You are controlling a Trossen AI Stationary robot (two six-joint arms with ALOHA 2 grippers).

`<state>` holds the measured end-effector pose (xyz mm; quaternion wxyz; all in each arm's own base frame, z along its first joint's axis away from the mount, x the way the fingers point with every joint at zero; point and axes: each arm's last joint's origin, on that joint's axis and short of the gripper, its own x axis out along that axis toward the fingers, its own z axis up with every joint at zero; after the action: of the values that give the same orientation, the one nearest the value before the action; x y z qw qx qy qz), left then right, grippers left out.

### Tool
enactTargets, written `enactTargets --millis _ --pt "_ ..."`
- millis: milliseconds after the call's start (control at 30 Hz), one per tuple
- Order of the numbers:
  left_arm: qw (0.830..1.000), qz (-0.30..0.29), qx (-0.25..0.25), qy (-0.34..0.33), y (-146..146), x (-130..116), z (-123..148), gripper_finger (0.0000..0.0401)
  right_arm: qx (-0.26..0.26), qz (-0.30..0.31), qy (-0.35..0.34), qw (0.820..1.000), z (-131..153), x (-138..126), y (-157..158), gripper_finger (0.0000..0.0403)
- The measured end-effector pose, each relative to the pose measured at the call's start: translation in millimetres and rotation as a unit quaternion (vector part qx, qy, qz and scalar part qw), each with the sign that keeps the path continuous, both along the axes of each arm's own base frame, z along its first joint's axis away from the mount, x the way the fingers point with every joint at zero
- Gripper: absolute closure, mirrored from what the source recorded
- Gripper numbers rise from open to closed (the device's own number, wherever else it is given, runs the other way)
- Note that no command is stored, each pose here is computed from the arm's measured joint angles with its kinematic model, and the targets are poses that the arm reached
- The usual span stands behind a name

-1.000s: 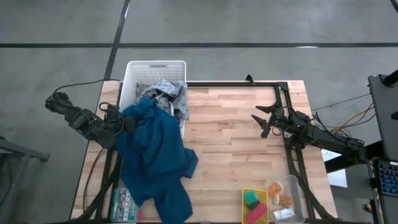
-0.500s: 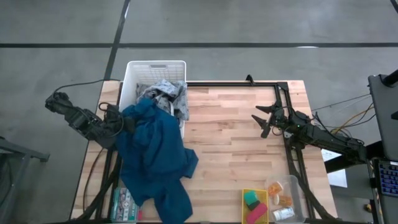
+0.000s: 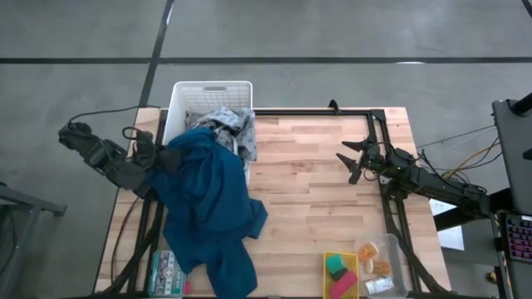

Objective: Pick & Place Medicine items
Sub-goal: Put the blue patient gown into the white laundry bin

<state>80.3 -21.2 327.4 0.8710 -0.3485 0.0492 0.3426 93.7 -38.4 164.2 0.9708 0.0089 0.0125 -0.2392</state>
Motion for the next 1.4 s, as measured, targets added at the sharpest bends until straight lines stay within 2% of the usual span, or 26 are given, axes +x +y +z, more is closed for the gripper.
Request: enactTargets --millis 167,300,333,567,967,1233,1400 --pt "0.999 -0.002 0.041 0.009 2 -2 9 0.0129 0.0 0.0 0.0 1.0 0 0 0 0.0165" --pt "0.998 0.0 0.054 0.013 2 -2 10 0.0029 0.0 0.0 0.0 1.0 0 0 0 0.0165" --pt "0.998 0.002 0.057 0.014 3 -3 10 0.0016 0.0 0.0 0.0 1.0 0 0 0 0.0165" --pt "0.996 0.011 0.092 0.013 3 -2 15 0.0036 0.0 0.0 0.0 1.0 0 0 0 0.0165" --pt "0.987 -0.029 0.159 -0.006 -9 16 52 0.0016 0.0 0.0 0.0 1.0 0 0 0 0.0165" --pt "0.978 -0.124 0.167 -0.032 -26 38 62 0.0016 0.0 0.0 0.0 1.0 0 0 0 0.0165" --pt "0.957 -0.234 0.16 -0.065 -38 49 67 0.0016 0.0 0.0 0.0 1.0 0 0 0 0.0165"
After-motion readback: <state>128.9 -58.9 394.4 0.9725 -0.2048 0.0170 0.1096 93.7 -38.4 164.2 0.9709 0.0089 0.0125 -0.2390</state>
